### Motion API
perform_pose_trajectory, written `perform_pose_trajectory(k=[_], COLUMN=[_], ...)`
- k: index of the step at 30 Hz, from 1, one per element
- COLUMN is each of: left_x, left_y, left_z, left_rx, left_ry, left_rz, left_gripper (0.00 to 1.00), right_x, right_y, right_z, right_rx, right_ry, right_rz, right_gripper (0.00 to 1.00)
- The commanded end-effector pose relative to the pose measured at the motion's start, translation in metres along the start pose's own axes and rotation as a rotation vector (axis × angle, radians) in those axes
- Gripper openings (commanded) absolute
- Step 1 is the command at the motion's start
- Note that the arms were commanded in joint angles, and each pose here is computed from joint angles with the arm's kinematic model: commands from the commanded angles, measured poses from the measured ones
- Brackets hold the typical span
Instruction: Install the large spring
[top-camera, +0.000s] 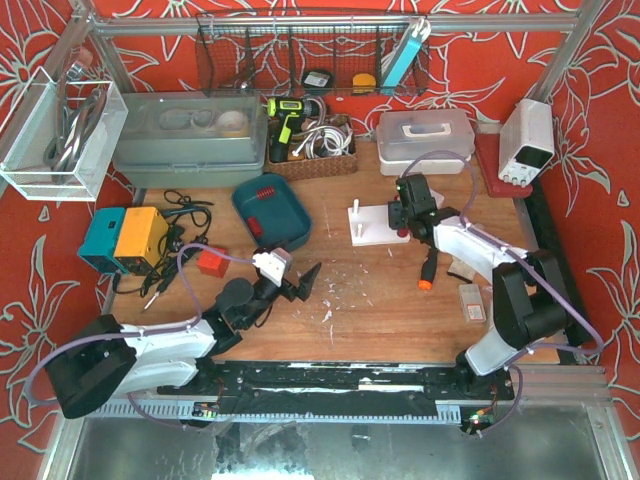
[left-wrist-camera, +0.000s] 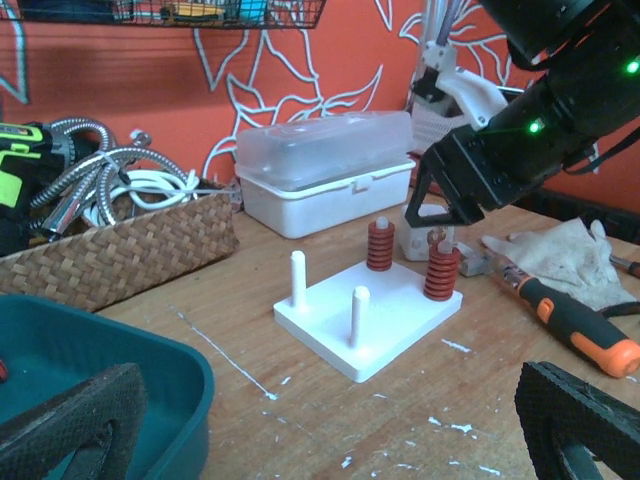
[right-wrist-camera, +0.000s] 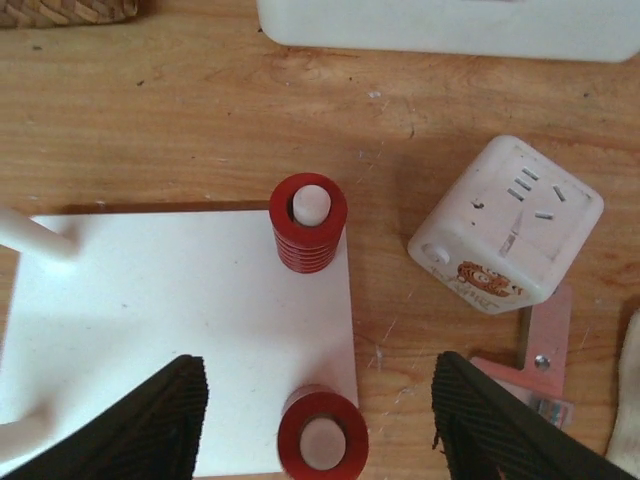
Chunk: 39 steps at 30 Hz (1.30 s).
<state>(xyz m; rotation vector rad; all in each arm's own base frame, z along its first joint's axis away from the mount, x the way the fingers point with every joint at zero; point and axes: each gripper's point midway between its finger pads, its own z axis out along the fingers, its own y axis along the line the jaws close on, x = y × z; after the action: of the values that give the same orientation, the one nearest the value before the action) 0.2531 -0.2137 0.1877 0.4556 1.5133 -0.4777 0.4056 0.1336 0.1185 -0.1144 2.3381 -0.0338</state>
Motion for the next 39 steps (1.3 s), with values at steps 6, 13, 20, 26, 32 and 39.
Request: perform_pose_trajectory(k=[6,13,20,26,32,39], left_x=[-0.014,-0.028,-0.01,0.007,0.004,0.051], left_y=[0.037,0.085,0.118,0.14,0.171,0.202], left_z=[0.018,0.018,0.052,0.1,0.134,0.134], left_rx=[-0.264,-0.426,-0.389,-0.253,-0.13,-0.013], left_ry=[0.098,0.169,0.38,0.588,0.652,0.737], left_rz=[-0.205,-0.313,-0.234,-0.039,0.277,0.46], left_gripper=[1.0,0.98,0.8,0.61,0.46,0.47], right_x=[-0.01,0.014,0.028,0.029,0.026,0.018], right_y=[0.026,0.048,0.056,0.064,0.061,0.044], right_z=[-0.079,-0.132,-0.135,-0.138,-0.147,-0.161], right_rx=[-0.232,-0.362,-0.418,-0.448,-0.45,-0.408], right_ry=[0.073,-0.025,-0.089,-0.107,-0.141,-0.225], right_rz=[0.065,0.002,0.025,0.027,0.03,0.049], right_gripper=[0.78,0.99,0.99,0.98,0.98,0.98])
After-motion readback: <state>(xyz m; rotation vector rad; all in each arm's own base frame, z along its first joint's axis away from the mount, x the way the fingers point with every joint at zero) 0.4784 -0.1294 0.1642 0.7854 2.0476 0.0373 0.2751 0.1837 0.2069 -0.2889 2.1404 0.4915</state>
